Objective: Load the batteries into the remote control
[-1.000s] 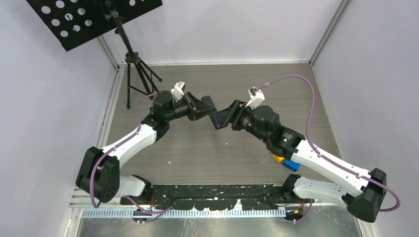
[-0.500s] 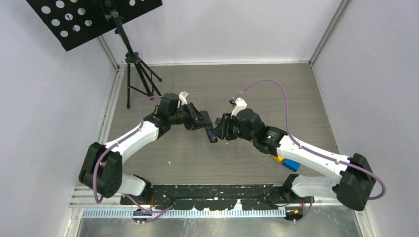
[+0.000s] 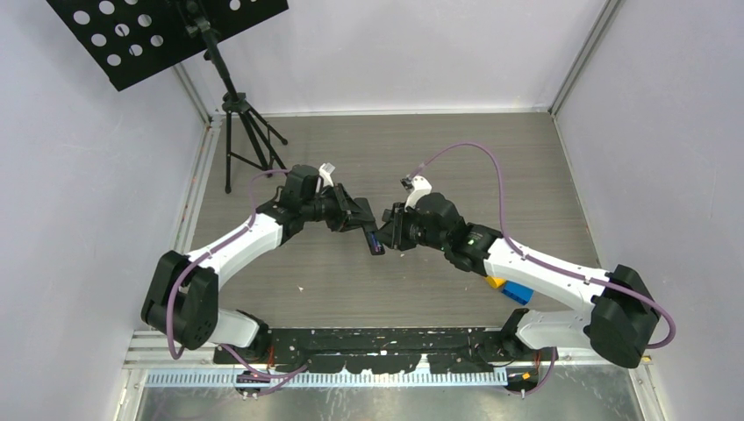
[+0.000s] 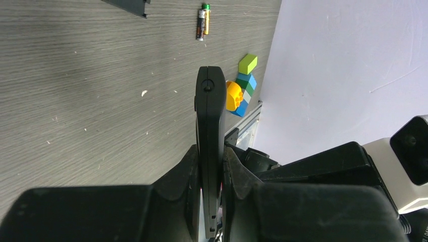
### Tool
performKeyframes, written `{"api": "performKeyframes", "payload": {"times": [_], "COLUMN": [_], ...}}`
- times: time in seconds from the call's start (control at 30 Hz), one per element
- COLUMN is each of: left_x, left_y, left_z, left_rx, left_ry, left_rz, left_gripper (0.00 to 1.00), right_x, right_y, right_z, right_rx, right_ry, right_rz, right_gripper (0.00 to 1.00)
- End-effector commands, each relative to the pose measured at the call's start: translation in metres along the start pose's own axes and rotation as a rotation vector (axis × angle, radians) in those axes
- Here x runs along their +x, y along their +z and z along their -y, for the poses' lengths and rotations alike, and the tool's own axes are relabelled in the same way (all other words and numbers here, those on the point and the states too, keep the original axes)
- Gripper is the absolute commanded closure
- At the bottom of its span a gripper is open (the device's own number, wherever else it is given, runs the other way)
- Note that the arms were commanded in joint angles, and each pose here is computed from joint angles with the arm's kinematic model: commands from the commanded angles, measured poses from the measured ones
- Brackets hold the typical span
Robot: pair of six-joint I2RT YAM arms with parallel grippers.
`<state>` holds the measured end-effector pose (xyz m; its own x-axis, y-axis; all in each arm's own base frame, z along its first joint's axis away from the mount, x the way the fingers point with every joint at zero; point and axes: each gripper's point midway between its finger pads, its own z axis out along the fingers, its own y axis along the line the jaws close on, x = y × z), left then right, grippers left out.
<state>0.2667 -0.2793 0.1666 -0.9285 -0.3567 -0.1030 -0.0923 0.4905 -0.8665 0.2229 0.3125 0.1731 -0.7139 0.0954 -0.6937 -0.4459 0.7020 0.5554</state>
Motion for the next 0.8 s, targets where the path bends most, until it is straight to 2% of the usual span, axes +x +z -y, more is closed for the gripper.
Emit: {"api": "performKeyframes", "payload": {"times": [0.0, 0.13, 0.3, 0.43, 0.57, 0.77], "left_x": [-0.006, -0.006, -0.007, -0.008, -0.008, -0.009], "left_y": [-0.005, -0.005, -0.005, -0.004, -0.004, -0.002], "left_z": [0.029, 0.029, 0.03, 0.025, 0.024, 0.017], "left_rx": [0.072, 0.074, 0.07, 0.046, 0.041, 0.012], "left_ry": [0.055, 0.06, 0.072, 0.078, 0.079, 0.081], "left_rz": [0.011, 0.011, 0.009, 0.011, 0.01, 0.018], "left_gripper": [1.0, 1.0, 1.0, 1.0, 1.0, 1.0], "right_x": [-0.001, 0.001, 0.01, 0.014, 0.02, 0.015], "right_y": [0.007, 0.012, 0.018, 0.021, 0.025, 0.024], "right_z": [0.005, 0.016, 0.01, 0.015, 0.016, 0.013], "right_rx": [0.023, 0.085, 0.053, 0.08, 0.077, 0.069], "right_ry": [-0.009, -0.031, -0.047, -0.06, -0.056, -0.03], "right_rz": [0.012, -0.01, -0.075, -0.103, -0.124, -0.097], "right_gripper": [0.81, 0.81, 0.71, 0.7, 0.83, 0.95]}}
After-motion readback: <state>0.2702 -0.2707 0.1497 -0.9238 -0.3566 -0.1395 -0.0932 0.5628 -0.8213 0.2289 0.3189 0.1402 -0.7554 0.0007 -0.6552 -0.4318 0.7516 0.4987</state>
